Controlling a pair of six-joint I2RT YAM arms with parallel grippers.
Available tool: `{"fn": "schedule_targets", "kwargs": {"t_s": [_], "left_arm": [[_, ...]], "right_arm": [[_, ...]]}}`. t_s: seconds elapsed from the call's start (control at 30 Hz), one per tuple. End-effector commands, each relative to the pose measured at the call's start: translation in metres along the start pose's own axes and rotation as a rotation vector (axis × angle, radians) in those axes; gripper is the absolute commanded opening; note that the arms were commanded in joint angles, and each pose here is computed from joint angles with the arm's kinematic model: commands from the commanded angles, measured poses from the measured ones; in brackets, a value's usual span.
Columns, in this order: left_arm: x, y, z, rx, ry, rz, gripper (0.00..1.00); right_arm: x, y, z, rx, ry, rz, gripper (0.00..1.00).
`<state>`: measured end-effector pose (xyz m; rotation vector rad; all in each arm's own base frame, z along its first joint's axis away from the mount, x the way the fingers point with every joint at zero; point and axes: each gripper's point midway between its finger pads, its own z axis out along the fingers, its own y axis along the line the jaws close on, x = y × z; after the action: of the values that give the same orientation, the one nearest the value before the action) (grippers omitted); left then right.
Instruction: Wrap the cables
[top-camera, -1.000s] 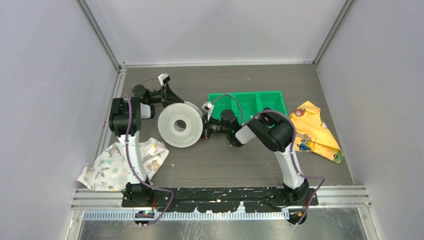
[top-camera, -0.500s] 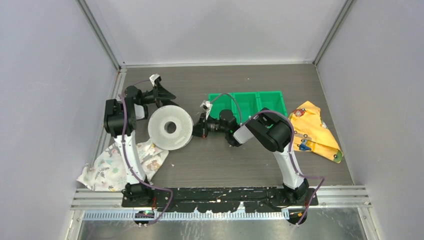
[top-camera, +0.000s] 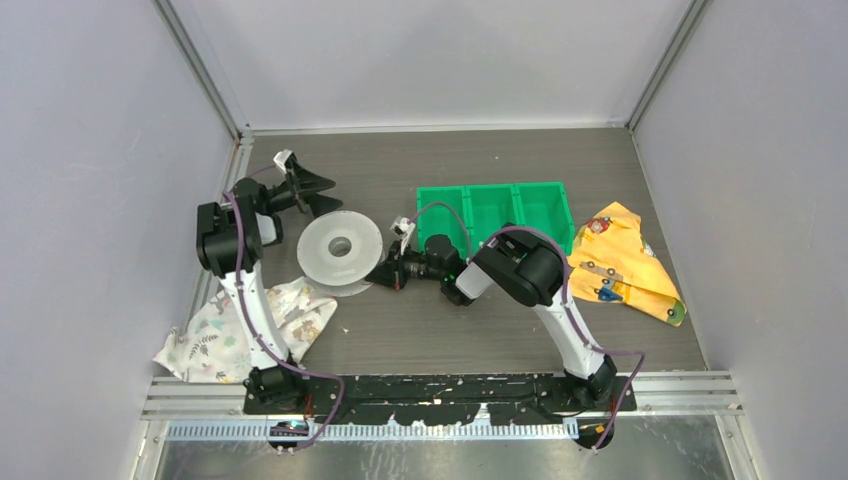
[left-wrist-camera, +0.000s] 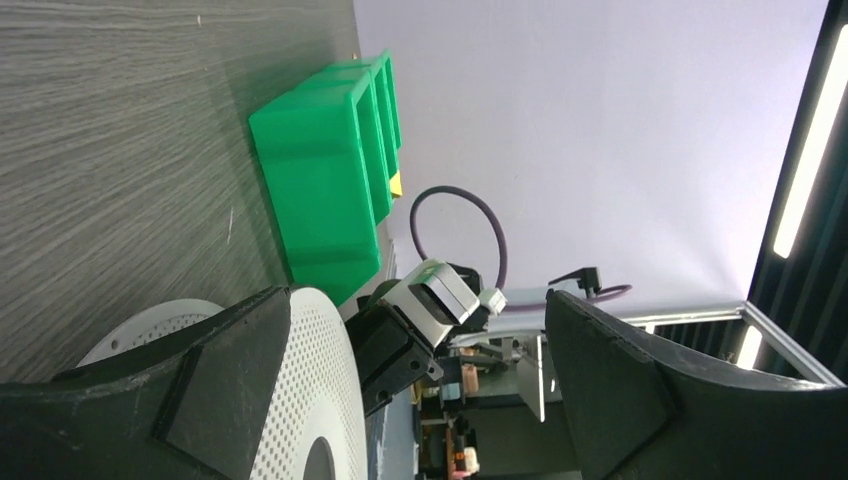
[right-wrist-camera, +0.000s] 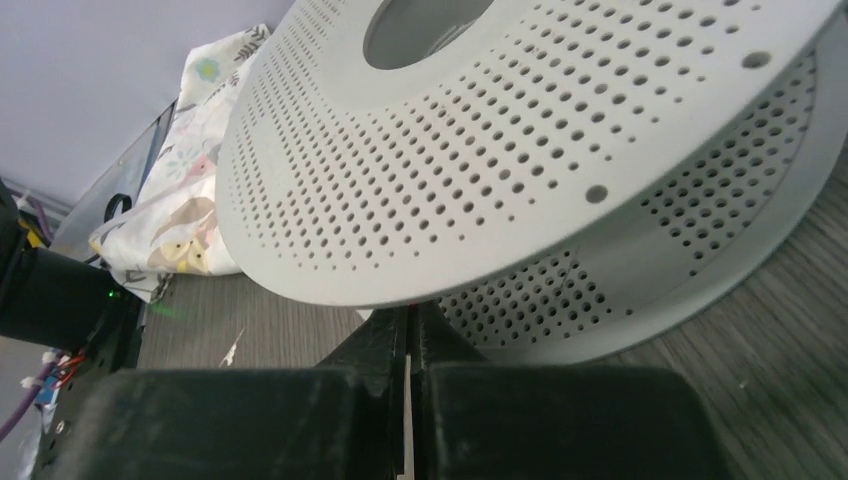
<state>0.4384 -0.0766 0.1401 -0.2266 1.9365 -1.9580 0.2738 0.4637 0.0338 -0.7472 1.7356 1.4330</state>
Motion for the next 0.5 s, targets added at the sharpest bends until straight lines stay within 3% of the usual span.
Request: {"fn": "schedule_targets", "kwargs": {"t_s": [0.0, 0.23, 0.3, 0.37, 0.47], "left_arm": [[-0.013, 0.0, -0.008, 0.004, -0.084, 0.049, 1.0], [-0.039, -0.008, -0.023, -0.099, -0.197, 0.161, 1.0], [-0.035, 0.004, -0.026, -0.24, -0.194, 0.106, 1.0], [-0.025, 0.013, -0.03, -0.484, -0.142, 0.179, 1.0], [-0.017, 0.004, -0.034, -0.633, -0.052, 0.252, 1.0]], "right_arm": [[-0.035, 0.003, 0.007, 0.022, -0.125, -0.105, 0.01], [-0.039, 0.003, 0.009, 0.05, -0.14, -0.119, 0.01], [-0.038, 0.004, 0.01, 0.053, -0.135, -0.121, 0.01], [-0.037, 0.002, 0.01, 0.067, -0.129, -0.132, 0.01], [-0.037, 0.001, 0.009, 0.081, -0.122, -0.153, 0.02]]}}
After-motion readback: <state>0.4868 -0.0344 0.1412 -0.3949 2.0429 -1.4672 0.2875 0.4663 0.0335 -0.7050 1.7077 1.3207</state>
